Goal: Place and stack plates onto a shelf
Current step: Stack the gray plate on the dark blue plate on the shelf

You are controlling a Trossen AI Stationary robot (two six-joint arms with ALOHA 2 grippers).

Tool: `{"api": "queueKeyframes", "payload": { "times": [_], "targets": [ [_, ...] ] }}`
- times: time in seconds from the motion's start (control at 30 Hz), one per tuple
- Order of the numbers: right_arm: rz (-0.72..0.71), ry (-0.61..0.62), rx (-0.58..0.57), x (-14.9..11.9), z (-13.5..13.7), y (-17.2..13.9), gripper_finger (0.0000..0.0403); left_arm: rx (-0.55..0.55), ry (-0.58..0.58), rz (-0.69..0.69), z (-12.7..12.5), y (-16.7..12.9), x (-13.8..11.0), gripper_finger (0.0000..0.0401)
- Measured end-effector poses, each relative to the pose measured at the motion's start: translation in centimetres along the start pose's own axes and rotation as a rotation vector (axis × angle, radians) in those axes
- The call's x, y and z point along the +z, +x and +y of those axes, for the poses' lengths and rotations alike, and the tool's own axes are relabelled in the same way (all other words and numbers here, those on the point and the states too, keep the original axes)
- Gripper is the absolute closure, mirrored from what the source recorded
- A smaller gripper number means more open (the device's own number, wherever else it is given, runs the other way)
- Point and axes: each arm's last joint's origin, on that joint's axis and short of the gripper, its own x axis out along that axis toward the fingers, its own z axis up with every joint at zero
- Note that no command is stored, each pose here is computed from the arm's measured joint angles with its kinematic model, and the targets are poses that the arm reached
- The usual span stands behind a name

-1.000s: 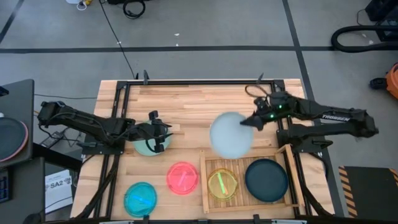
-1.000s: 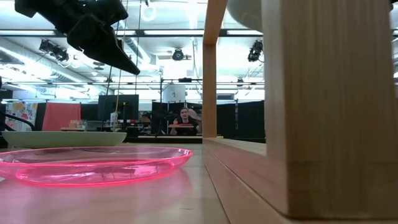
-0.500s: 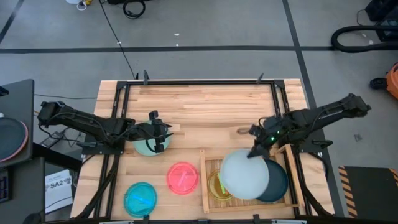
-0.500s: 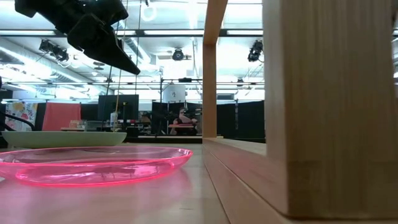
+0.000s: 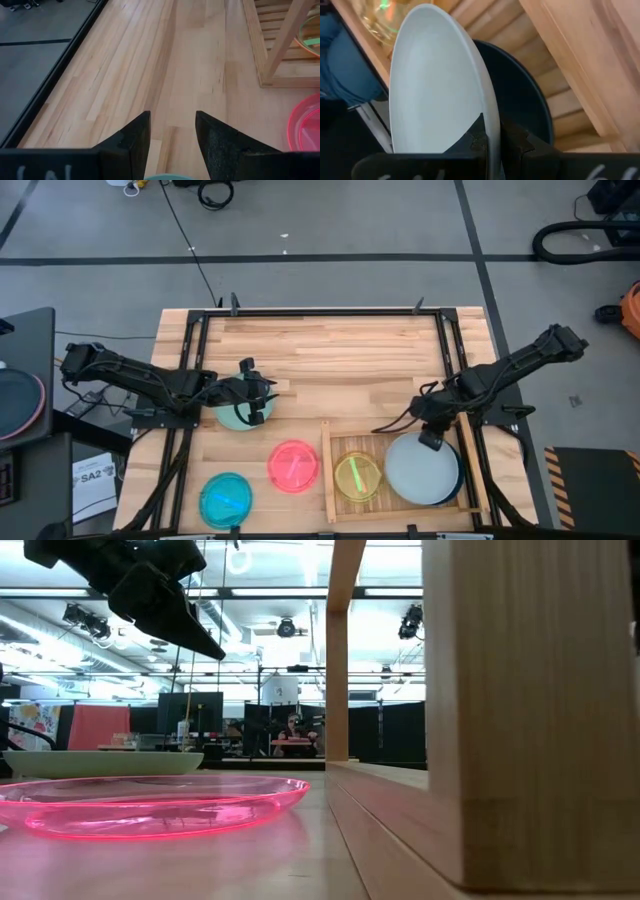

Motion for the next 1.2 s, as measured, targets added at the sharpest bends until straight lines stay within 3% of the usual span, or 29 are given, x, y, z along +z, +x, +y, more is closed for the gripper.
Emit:
{"api": "queueKeyframes", "payload": {
  "times": [0.7,1.2],
  "targets": [
    [0.111,0.017,-0.112,-0.2,-0.6,0.9,0.037,0.0,-0.001,0.0,0.0,0.0,0.0,0.0239],
    [0.102,-0.085,-0.074,1.2,0.5,2.8,0.0369,0.0,-0.007,0.0,0.0,0.0,0.0,0.0239]
  ]
}}
